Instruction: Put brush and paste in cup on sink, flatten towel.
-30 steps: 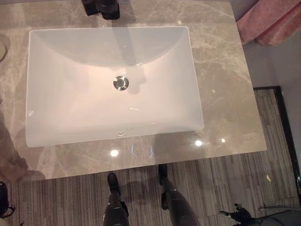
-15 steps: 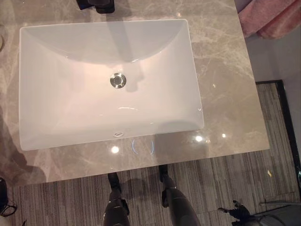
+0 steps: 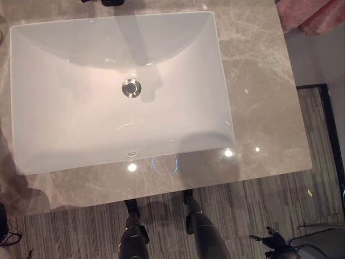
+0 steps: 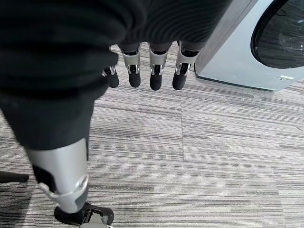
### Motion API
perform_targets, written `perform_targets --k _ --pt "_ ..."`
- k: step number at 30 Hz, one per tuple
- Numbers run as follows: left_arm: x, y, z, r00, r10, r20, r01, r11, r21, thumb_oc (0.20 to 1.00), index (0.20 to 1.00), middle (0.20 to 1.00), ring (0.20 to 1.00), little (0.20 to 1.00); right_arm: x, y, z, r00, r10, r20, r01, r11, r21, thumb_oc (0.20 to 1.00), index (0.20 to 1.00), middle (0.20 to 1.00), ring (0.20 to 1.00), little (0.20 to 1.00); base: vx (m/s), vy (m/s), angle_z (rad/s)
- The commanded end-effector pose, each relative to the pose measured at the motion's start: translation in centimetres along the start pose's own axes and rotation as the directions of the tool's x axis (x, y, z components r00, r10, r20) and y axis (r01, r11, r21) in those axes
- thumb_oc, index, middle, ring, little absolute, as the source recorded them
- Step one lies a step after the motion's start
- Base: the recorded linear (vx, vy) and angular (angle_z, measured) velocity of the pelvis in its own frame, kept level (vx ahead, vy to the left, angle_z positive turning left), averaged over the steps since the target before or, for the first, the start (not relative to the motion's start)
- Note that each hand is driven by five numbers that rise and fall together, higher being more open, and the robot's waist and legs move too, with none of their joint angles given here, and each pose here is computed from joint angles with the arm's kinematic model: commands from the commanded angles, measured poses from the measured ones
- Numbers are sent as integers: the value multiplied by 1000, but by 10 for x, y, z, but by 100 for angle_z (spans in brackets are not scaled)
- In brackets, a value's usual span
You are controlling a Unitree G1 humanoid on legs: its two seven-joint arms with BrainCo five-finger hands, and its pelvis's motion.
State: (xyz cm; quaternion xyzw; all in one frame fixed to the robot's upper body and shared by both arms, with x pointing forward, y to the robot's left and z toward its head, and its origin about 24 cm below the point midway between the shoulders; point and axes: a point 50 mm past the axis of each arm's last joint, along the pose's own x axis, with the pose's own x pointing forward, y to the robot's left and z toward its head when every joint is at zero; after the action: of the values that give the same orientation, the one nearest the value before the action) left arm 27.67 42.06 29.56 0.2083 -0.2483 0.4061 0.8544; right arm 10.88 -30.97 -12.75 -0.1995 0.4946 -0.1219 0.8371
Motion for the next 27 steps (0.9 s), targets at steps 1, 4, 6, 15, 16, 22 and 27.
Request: perform_targets --k 1,4,6,15,16,22,27 --pt "-5 -11 -5 1000 -24 6 24 1000 10 200 200 200 200 200 0 -10 -1 999 -43 -2 43 999 -5 1000 1000 1000 1000 1000 0 0 0" --pt "-5 -13 -5 1000 -15 8 15 1000 22 200 200 200 200 200 0 -10 0 999 -45 4 45 999 -8 1000 1000 1000 1000 1000 -6 -6 -1" --pt "-7 -14 -8 1000 -14 1 14 1000 28 200 200 200 200 200 -1 -10 -3 999 -44 -5 44 999 -10 1000 1000 1000 1000 1000 9 -10 -4" --pt "-33 -23 -26 998 -64 -17 64 998 -4 200 200 200 200 200 -3 -9 -15 998 -43 -48 42 999 -35 1000 1000 1000 1000 1000 9 -14 -1" --pt "-45 -24 -36 995 -88 -34 88 996 -4 200 200 200 200 200 -4 -10 -17 997 -48 -56 47 999 -20 1000 1000 1000 1000 1000 48 -30 0" --pt "-86 -22 -64 984 -146 -101 149 989 19 200 200 200 200 200 -4 -15 -19 996 -59 -68 59 998 -6 1000 1000 1000 1000 1000 25 -18 6" --pt "-101 -18 -67 979 -178 -95 184 982 52 200 200 200 200 200 -5 -15 -25 994 -54 -90 52 998 -16 1000 1000 1000 1000 1000 -41 -10 6"
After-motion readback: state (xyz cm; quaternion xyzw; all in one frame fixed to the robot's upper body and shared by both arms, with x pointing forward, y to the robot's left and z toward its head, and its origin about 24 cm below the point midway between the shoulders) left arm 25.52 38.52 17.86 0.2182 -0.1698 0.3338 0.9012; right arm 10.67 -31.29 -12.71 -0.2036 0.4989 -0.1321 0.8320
